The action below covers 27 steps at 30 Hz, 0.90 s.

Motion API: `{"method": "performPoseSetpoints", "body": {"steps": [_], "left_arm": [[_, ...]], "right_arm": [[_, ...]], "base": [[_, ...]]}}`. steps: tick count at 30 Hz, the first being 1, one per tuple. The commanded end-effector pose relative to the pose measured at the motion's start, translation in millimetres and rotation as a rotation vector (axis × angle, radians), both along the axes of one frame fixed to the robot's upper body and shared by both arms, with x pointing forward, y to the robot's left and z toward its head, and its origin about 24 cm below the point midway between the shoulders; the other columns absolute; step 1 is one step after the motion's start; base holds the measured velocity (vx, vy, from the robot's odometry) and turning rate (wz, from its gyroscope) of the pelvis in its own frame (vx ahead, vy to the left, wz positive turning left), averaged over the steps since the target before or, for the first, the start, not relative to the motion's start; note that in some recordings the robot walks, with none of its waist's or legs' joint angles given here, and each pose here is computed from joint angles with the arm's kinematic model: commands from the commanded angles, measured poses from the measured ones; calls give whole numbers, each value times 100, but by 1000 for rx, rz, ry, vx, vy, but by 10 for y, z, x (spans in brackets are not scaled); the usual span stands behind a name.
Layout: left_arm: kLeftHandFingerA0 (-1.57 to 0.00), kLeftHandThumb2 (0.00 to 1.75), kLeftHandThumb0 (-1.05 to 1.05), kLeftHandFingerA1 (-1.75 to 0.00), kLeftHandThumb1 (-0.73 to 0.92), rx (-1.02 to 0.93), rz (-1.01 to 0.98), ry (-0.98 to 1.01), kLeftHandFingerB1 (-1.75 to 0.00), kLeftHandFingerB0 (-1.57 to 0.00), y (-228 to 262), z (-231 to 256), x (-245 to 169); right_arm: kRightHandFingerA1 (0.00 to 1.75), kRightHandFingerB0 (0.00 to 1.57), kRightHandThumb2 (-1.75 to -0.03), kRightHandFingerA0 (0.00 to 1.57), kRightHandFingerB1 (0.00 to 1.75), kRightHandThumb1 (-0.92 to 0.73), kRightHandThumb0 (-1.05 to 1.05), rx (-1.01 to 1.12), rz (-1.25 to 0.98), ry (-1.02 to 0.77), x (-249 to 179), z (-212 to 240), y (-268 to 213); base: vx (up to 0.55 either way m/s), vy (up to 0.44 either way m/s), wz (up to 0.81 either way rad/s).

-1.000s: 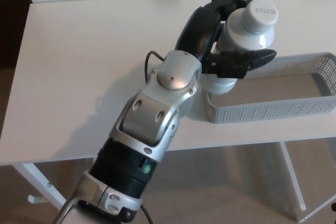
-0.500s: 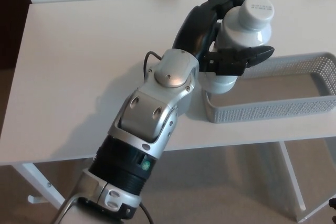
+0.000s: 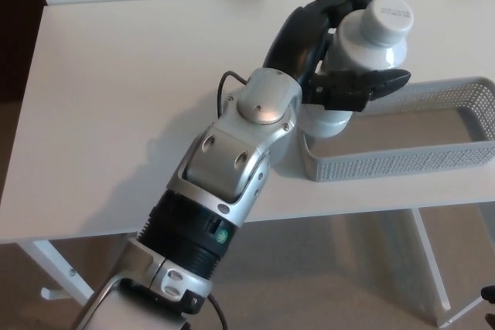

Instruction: The robot walk up to a desk on which a bottle is kept on the left hand side and a container is kept on the right hand side. The robot uses its left hand to pick up the bottle and places it in the container.

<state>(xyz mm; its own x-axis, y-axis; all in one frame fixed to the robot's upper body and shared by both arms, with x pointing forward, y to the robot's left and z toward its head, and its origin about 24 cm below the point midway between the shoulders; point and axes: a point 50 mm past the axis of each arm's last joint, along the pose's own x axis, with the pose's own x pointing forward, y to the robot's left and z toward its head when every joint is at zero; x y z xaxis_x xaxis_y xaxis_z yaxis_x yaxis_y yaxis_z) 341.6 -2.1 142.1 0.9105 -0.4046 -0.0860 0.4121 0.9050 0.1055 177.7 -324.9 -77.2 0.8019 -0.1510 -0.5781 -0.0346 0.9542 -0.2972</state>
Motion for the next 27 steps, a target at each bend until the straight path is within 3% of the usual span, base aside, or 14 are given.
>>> {"method": "performPoseSetpoints", "body": {"steps": [1,4,5,7,9,10,23,24,25,27], "left_arm": [[-119,74,-16,-119,71,-145,-168,-63,-79,-91,-786,401,-285],[-120,74,-17,-119,71,-146,-178,-60,-80,-91,-819,390,-307],[-120,70,-18,-119,72,-144,-181,-58,-78,-91,-821,375,-313],[-120,69,-18,-120,73,-136,-183,-55,-78,-90,-819,352,-316],[-120,69,-18,-120,73,-131,-181,-54,-78,-90,-817,346,-311],[-122,71,-17,-119,73,-131,-180,-50,-79,-91,-814,337,-310],[-121,68,-20,-113,74,-111,-189,-55,-71,-90,-802,305,-311],[-116,61,-27,-100,74,-125,-190,-46,-55,-82,-800,290,-316],[0,84,-81,0,47,-110,-259,5,-2,0,-783,269,-306],[0,86,-85,0,47,-92,-304,20,0,0,-745,256,-291]], "right_arm": [[46,83,-56,92,44,-47,-71,-45,17,-23,53,82,-68],[46,84,-55,93,44,-46,-70,-40,14,-24,59,84,-69],[56,77,-78,89,53,-35,-74,-38,12,-22,57,84,-73],[56,77,-79,89,53,-35,-76,-38,12,-19,59,84,-76],[56,77,-79,89,53,-35,-76,-41,15,-18,65,85,-75],[46,85,-56,93,44,-46,-70,-42,15,-19,65,85,-74],[46,86,-57,93,45,-46,-73,-48,24,-24,88,93,-61],[47,85,-57,94,45,-46,-72,-48,26,-23,90,98,-66],[47,84,-56,94,44,-46,-69,-49,34,-23,107,102,-57],[46,85,-56,93,44,-46,-70,-56,41,-25,122,114,-59]], "base": [[0,0,0],[0,0,0],[0,0,0],[0,0,0],[0,0,0],[0,0,0],[0,0,0],[0,0,0],[0,0,0],[0,0,0]]}}
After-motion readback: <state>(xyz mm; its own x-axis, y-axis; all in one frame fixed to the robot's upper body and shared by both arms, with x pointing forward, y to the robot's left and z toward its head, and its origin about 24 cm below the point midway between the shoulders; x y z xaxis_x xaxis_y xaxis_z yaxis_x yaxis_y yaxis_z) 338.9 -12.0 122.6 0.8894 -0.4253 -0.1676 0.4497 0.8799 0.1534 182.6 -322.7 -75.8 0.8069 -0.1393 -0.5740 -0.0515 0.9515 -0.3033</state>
